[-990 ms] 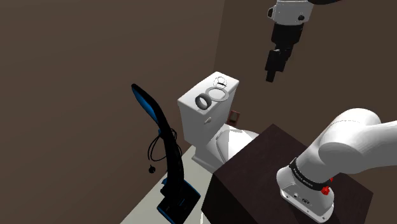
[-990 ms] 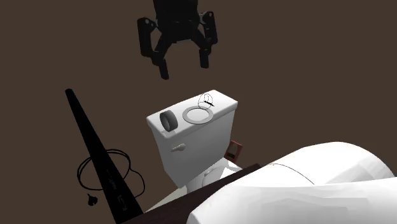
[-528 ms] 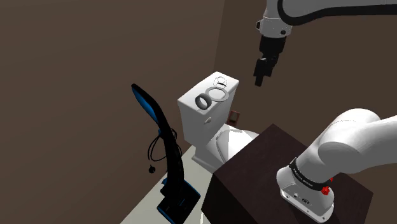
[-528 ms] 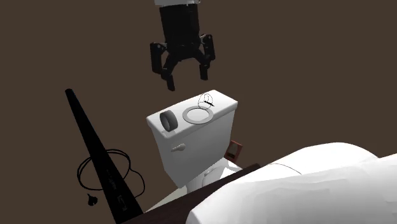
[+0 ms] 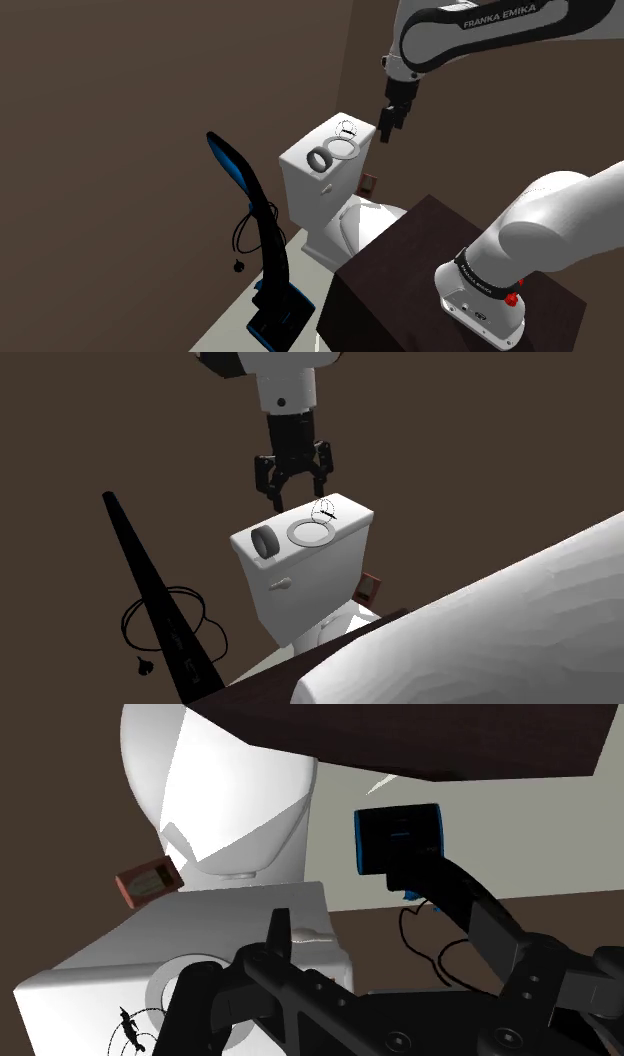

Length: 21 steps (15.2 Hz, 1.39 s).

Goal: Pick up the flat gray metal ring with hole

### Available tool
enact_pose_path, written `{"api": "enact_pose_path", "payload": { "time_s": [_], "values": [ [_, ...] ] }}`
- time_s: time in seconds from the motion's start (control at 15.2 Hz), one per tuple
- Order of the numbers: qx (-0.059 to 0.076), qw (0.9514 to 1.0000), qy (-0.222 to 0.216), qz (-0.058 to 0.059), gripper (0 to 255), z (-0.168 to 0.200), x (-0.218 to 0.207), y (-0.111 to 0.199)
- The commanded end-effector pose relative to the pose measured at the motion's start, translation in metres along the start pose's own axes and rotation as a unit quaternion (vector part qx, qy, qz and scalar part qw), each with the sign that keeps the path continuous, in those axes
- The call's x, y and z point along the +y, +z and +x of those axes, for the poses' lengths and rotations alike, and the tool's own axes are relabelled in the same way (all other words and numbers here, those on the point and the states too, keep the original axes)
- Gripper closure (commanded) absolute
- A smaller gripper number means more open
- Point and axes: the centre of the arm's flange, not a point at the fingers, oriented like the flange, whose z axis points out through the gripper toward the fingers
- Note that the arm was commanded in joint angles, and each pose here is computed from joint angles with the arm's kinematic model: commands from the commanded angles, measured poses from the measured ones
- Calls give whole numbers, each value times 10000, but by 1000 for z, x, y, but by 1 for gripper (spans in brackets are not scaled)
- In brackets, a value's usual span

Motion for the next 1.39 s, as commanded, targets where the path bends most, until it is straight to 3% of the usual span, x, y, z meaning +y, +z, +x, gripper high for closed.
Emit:
{"api": "enact_pose_path", "payload": {
  "time_s": [0.0,1.32],
  "values": [
    [50,10000,-39,-3,0,20,14,18],
    [432,9982,-419,25,0,194,114,178]
  ]
}}
